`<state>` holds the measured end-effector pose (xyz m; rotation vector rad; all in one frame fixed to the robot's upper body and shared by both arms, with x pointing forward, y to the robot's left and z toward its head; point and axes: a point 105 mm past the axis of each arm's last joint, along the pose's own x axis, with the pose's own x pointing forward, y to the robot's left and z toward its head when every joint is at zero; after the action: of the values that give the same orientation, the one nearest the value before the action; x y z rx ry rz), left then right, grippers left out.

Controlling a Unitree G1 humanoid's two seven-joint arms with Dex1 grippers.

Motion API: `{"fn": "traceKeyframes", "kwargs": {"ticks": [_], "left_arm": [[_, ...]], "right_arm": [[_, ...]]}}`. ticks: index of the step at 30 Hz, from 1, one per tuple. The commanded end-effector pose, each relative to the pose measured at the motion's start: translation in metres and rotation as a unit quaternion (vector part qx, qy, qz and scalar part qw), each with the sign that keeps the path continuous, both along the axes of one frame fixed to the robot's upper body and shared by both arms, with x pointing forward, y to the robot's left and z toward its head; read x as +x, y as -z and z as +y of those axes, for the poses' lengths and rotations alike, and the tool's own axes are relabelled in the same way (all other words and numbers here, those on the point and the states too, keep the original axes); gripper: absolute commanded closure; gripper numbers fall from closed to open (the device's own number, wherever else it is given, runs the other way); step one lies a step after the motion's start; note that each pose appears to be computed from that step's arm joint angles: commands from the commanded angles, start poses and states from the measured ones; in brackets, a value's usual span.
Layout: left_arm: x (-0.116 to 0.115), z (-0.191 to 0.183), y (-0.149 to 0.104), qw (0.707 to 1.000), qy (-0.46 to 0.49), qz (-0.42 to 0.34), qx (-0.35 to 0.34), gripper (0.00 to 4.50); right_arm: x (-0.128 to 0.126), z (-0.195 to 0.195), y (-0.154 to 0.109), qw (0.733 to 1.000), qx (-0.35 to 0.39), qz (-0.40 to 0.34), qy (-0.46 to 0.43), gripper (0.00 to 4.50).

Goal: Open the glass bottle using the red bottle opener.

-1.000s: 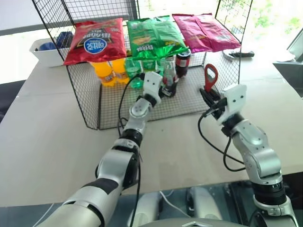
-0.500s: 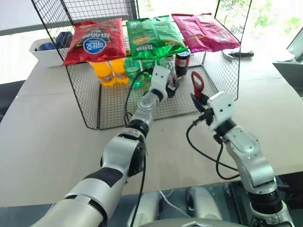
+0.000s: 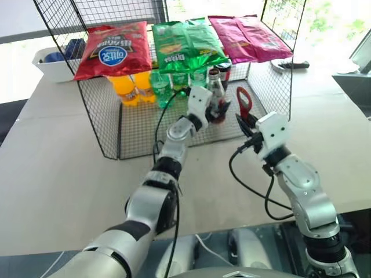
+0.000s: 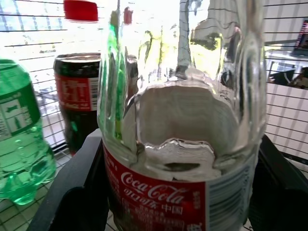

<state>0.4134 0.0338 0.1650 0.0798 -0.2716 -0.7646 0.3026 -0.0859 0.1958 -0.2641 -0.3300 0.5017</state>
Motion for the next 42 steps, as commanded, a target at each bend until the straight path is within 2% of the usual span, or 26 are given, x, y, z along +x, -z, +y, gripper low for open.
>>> {"fn": "traceKeyframes", "kwargs": {"ticks": [1, 5, 10, 18, 20, 22, 31, 42], "left_arm": [[-0.046, -0.007, -0.022, 0.994, 0.101, -0.039, 0.020, 1.68], [-0.085, 0.006, -0.007, 0.988, 0.149, -0.006, 0.051, 1.68], [-0.108, 0.017, 0.005, 0.985, 0.163, 0.020, 0.058, 1.68], [-0.110, 0.019, 0.012, 0.988, 0.142, 0.007, 0.062, 1.68], [-0.111, 0.020, 0.009, 0.988, 0.147, 0.002, 0.053, 0.67], [-0.110, 0.022, 0.005, 0.990, 0.136, -0.009, 0.047, 0.02], [-0.129, 0.027, -0.036, 0.982, 0.165, -0.081, -0.041, 0.02], [-0.133, 0.024, -0.028, 0.980, 0.185, -0.062, -0.034, 0.02]], "right_arm": [[0.006, -0.022, -0.018, 0.999, -0.004, -0.037, 0.025, 4.50], [0.015, -0.044, -0.026, 0.997, -0.021, -0.055, 0.054, 4.50], [0.020, -0.055, -0.031, 0.995, -0.027, -0.066, 0.067, 4.50], [0.021, -0.047, -0.027, 0.996, -0.026, -0.063, 0.052, 4.50], [0.021, -0.047, -0.027, 0.996, -0.027, -0.063, 0.050, 4.50], [0.021, -0.047, -0.026, 0.996, -0.028, -0.062, 0.049, 4.50], [0.022, -0.046, -0.022, 0.997, -0.034, -0.056, 0.043, 4.50], [0.025, -0.044, -0.023, 0.997, -0.037, -0.057, 0.040, 4.50]]}}
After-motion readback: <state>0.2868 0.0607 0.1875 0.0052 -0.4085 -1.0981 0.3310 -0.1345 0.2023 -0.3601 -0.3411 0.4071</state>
